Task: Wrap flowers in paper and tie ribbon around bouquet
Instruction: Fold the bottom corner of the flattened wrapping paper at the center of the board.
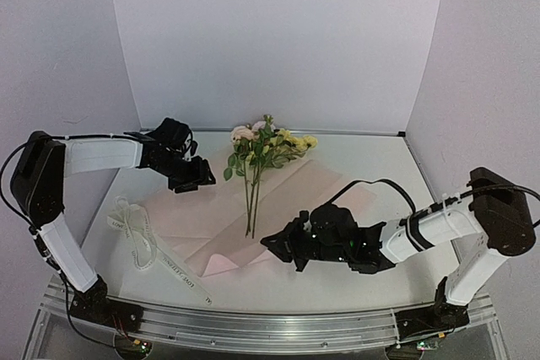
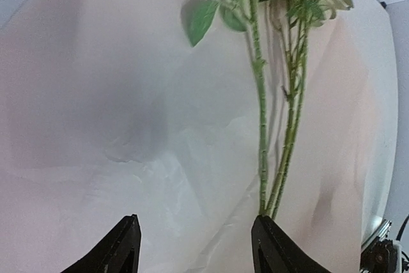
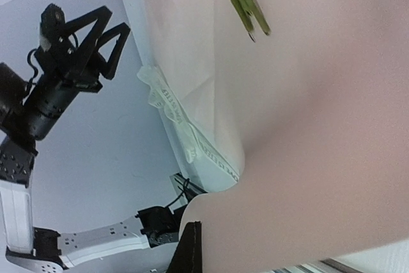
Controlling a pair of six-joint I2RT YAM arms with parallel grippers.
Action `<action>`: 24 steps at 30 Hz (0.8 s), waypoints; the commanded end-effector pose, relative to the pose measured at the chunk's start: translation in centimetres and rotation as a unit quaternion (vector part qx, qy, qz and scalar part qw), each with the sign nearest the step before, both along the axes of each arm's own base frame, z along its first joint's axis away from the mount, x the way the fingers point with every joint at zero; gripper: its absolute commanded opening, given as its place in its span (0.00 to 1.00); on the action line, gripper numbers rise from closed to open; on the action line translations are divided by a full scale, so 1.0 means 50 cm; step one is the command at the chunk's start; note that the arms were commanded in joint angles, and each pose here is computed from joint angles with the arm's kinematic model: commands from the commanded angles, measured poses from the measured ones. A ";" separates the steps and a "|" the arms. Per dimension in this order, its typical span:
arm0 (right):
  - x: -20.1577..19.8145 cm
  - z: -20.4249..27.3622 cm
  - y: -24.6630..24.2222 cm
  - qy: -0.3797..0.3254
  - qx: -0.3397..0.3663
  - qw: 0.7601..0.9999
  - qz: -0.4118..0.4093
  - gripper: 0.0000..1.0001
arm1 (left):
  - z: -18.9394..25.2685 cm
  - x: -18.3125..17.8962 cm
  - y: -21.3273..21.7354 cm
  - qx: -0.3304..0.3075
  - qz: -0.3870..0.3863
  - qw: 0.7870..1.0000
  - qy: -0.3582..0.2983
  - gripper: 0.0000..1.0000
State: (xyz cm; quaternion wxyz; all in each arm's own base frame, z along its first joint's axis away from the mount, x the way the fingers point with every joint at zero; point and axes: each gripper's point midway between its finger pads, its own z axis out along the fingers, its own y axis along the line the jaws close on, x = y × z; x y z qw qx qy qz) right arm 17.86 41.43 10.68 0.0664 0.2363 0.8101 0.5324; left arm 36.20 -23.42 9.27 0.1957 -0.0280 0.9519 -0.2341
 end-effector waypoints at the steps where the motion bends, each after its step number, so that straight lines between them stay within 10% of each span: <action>1: 0.095 0.036 0.029 -0.023 0.022 0.999 -0.009 0.00 | 0.134 0.018 0.005 -0.015 -0.001 0.997 -0.071 0.62; 24: 0.389 0.010 -0.032 -0.044 0.070 0.989 -0.123 0.00 | 0.142 -0.074 -0.091 -0.069 -0.071 0.994 -0.041 0.63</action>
